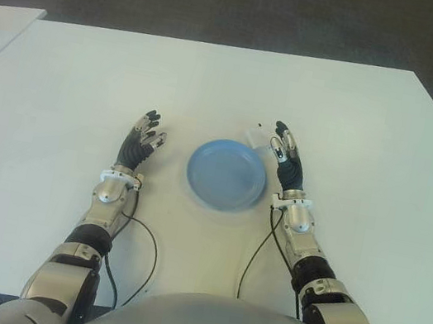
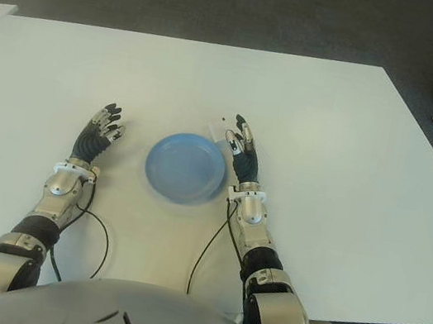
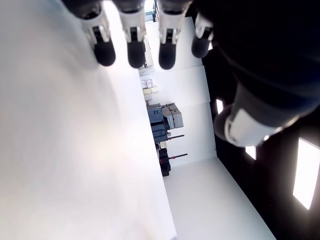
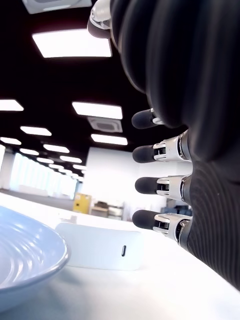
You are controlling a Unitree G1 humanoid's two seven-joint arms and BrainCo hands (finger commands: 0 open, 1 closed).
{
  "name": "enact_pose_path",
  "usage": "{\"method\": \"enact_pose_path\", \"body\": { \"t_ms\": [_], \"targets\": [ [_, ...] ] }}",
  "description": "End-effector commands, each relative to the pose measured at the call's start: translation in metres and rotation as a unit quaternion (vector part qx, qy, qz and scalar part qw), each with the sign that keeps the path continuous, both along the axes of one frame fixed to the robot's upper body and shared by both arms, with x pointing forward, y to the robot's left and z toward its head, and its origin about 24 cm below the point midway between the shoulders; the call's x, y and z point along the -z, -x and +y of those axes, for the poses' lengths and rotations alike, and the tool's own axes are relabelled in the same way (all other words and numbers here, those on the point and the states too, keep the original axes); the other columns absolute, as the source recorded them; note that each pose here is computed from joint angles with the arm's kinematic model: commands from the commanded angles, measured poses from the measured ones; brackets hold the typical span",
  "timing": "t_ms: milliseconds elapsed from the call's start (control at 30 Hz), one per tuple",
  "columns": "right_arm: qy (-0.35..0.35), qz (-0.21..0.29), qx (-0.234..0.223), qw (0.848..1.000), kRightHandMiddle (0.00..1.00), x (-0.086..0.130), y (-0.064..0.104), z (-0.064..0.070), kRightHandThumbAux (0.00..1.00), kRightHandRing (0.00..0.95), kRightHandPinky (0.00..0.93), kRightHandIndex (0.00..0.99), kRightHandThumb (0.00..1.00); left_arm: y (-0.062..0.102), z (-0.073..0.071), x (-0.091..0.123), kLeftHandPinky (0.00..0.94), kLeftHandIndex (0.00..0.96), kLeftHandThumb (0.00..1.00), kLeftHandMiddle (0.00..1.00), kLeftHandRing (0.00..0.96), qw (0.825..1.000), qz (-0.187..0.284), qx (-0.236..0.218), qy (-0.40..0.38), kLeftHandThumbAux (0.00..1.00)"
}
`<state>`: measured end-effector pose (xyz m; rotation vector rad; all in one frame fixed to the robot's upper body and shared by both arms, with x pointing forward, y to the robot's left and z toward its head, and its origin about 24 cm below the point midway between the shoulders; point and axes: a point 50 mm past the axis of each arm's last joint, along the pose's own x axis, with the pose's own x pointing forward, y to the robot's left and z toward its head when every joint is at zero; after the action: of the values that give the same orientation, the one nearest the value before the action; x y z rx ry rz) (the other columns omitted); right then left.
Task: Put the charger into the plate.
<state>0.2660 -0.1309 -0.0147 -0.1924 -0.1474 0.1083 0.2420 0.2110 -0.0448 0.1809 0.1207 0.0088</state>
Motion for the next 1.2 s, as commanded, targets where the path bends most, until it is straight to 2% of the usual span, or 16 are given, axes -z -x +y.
{"method": "enact_pose_path", "body": {
  "t_ms": [33,400,633,800,1200],
  "targets": [
    [0.073,0.219,0.026,0.973,0.000,0.0917,0.1043,-0.0300,0.214,0.000,0.000,0.000,0.179,0.0847,-0.0168,0.0804,0.049,0.000,0.031,0.116,0.111,0.967,0.252,-0.003,0.034,0.634],
    [0.093,0.211,0.066,0.971,0.000,0.0905,0.1004,-0.0344,0.217,0.000,0.000,0.000,0.183,0.0859,-0.0171,0.0808,0.064,0.000,0.025,0.112,0.109,0.967,0.255,-0.001,0.032,0.636],
    [0.044,0.229,0.108,0.966,0.000,0.0919,0.0984,-0.0358,0.239,0.000,0.000,0.000,0.210,0.0861,-0.0173,0.0811,0.066,0.000,0.036,0.111,0.108,0.966,0.256,-0.003,0.036,0.641],
    [-0.023,0.258,0.153,0.954,0.000,0.0954,0.0977,-0.0361,0.281,0.000,0.000,0.000,0.238,0.0863,-0.0170,0.0802,0.067,0.000,0.042,0.112,0.109,0.967,0.251,-0.002,0.039,0.639],
    [-0.052,0.272,0.175,0.945,0.000,0.0968,0.0971,-0.0354,0.344,0.000,0.000,0.000,0.265,0.0871,-0.0163,0.0806,0.090,0.000,0.032,0.118,0.117,0.967,0.253,-0.004,0.038,0.633]
  ]
}}
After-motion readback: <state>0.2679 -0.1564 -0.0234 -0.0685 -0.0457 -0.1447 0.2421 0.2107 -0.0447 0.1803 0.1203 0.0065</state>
